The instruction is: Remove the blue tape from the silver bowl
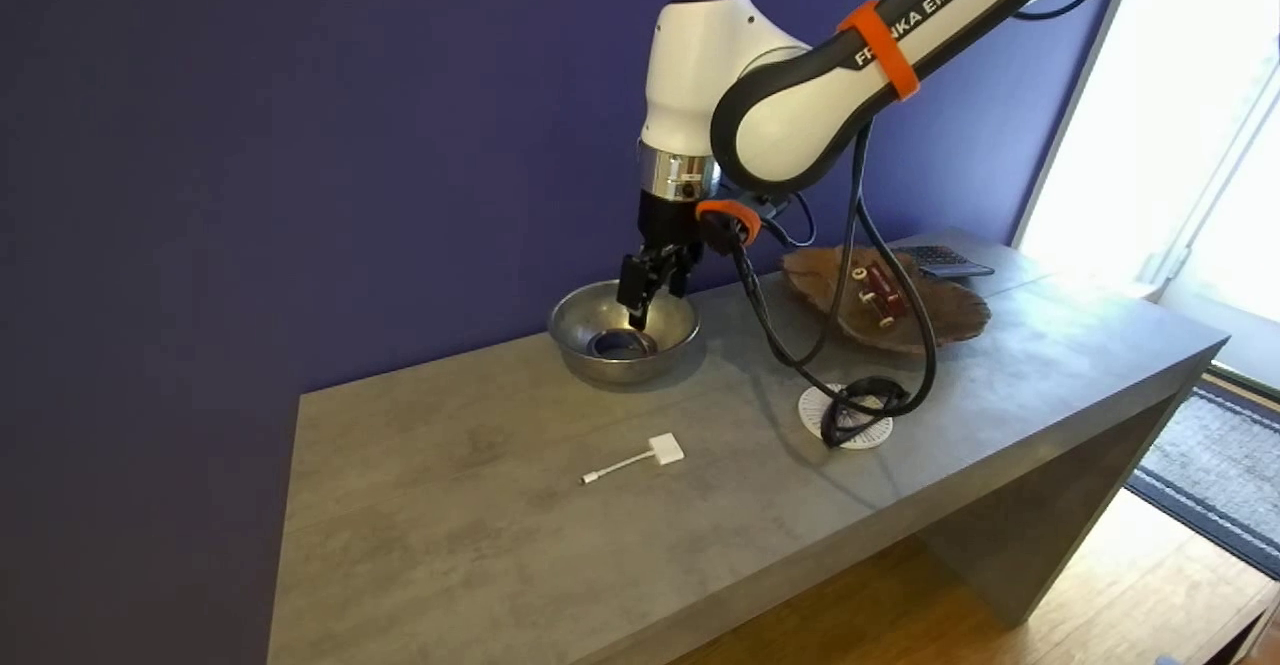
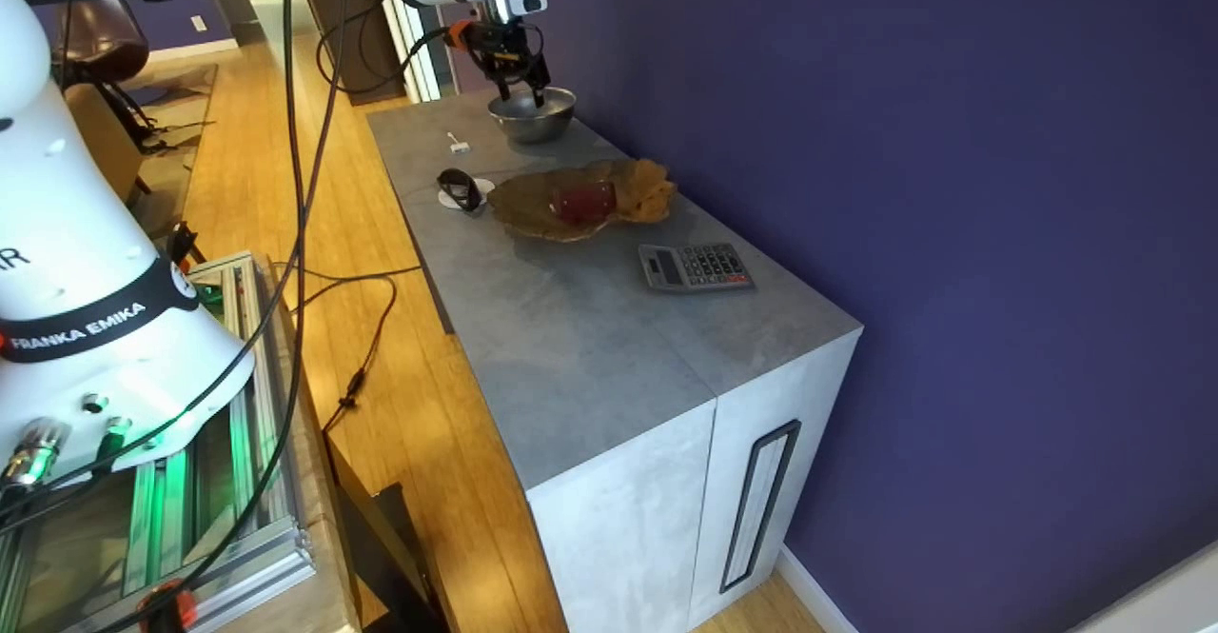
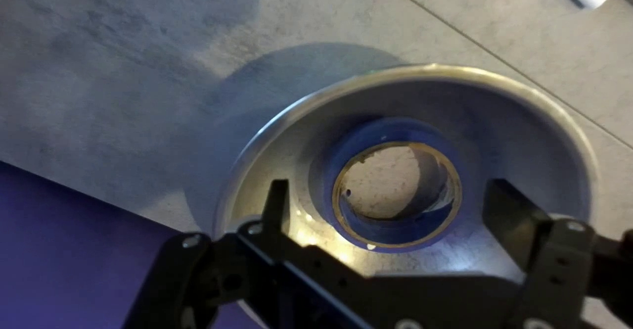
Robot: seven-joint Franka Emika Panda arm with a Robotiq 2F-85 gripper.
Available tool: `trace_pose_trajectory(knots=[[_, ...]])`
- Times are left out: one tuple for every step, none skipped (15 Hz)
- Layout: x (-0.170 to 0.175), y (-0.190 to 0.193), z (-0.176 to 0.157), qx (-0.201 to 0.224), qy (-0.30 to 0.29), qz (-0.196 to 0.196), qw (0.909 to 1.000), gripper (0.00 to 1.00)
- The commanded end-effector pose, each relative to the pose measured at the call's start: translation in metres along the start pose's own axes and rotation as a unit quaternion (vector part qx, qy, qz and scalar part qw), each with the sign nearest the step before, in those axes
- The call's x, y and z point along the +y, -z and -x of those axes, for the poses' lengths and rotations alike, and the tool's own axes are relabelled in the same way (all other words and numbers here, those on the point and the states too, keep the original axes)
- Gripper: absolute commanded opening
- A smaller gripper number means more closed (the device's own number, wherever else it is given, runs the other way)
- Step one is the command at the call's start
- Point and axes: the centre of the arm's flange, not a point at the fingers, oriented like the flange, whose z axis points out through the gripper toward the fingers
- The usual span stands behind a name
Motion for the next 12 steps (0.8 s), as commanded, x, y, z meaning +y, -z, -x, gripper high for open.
trace_pose_trajectory(knots=[[-0.005,-0.017,-0.022,0.015,-0.003,-0.017,0.9997,1.0],[-0.006,-0.021,-0.025,0.013,-0.003,-0.017,0.9998,0.96],[-0.007,-0.025,-0.026,0.011,-0.002,-0.016,0.9998,0.89],[-0.008,-0.03,-0.027,0.01,-0.001,-0.014,0.9999,0.84],[-0.008,-0.035,-0.028,0.007,-0.002,-0.012,0.9999,0.75],[-0.009,-0.041,-0.029,0.004,-0.003,-0.01,0.9999,0.67],[-0.009,-0.047,-0.03,-0.001,-0.005,-0.008,1.0,0.61],[-0.009,-0.052,-0.03,-0.005,-0.005,-0.01,0.9999,0.58],[-0.008,-0.058,-0.03,-0.009,-0.007,-0.008,0.9999,0.51],[-0.007,-0.063,-0.03,-0.013,-0.009,-0.005,0.9999,0.51],[-0.006,-0.066,-0.03,-0.014,-0.012,-0.004,0.9998,0.52],[-0.005,-0.068,-0.032,-0.014,-0.015,-0.003,0.9998,0.55]])
